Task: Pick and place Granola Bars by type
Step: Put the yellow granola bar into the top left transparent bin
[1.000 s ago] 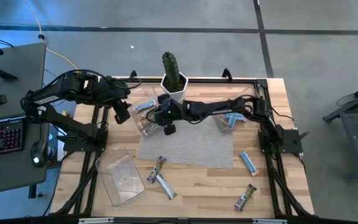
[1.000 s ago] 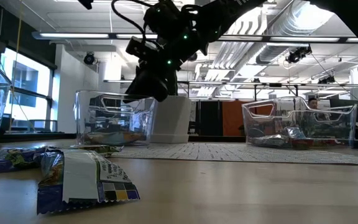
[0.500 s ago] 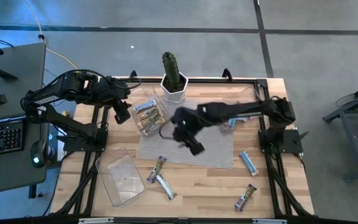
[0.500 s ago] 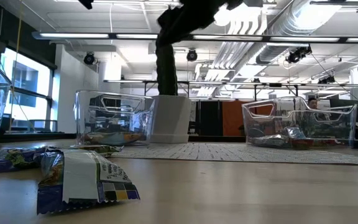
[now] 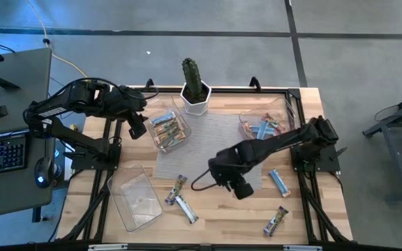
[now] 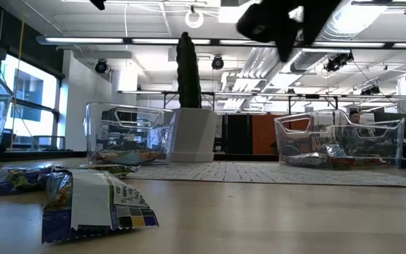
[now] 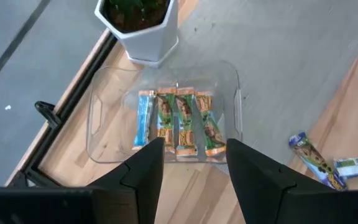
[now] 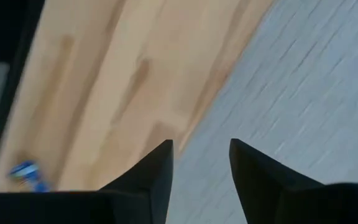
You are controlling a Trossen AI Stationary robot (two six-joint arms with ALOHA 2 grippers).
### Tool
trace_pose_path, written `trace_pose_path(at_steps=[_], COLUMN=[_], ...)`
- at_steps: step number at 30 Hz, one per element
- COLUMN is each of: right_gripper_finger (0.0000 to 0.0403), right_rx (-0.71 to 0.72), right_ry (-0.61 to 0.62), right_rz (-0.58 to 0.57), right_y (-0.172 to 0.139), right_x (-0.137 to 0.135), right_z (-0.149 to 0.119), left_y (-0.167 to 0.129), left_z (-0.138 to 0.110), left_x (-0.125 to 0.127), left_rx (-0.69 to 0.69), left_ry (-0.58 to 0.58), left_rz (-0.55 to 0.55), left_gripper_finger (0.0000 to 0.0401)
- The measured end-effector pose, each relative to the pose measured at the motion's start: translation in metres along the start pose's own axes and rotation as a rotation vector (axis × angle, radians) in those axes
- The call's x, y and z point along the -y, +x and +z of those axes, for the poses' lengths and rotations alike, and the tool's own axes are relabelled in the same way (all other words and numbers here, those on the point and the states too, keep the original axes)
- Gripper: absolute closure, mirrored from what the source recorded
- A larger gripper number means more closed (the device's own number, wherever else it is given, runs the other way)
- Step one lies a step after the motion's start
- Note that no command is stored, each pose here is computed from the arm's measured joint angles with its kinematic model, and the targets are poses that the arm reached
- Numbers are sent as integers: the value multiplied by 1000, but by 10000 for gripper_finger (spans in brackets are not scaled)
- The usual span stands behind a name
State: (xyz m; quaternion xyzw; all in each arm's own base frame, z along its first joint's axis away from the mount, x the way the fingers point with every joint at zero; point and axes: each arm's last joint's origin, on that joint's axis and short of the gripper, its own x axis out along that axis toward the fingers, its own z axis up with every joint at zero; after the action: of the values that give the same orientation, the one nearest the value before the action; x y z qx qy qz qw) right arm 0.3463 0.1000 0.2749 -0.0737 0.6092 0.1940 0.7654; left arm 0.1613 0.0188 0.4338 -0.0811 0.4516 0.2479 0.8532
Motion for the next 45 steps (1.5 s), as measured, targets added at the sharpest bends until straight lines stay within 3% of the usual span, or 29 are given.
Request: trace_pose_path(at_steps=[4,12,18,22,29,35,38,42,45], right_gripper_finger=[278,284,285,284,284,285,285,285,286], right_rx=[-79,-61,-19,57,183,358,404,290,232], right_ry=[32,92,311,437,360,317,392,530,547], right_rz=[76,23,-14,31,85,159,225,285,240], right_y=[1,-10,-8,-9,11,47,61,62,43], right_x=[-12,-23,-28,-29,-29,-26,-25,-27,-30], right_z=[-7,-15,-68,-110,-165,-191,-199,-205,-199], left_y=[0,2,16,25,31,31,31,31,31], left_z=[5,16,20,22,24,25,25,25,26], left_x=[1,7,11,13,18,18,18,18,19], left_rx=[48,119,82,45,5,11,13,17,31], left_ry=[-38,-76,-75,-55,-56,-102,-104,-109,-115], left_rz=[-2,-73,65,114,70,58,58,56,58], left_gripper_finger=[233,233,233,233,233,233,233,233,233])
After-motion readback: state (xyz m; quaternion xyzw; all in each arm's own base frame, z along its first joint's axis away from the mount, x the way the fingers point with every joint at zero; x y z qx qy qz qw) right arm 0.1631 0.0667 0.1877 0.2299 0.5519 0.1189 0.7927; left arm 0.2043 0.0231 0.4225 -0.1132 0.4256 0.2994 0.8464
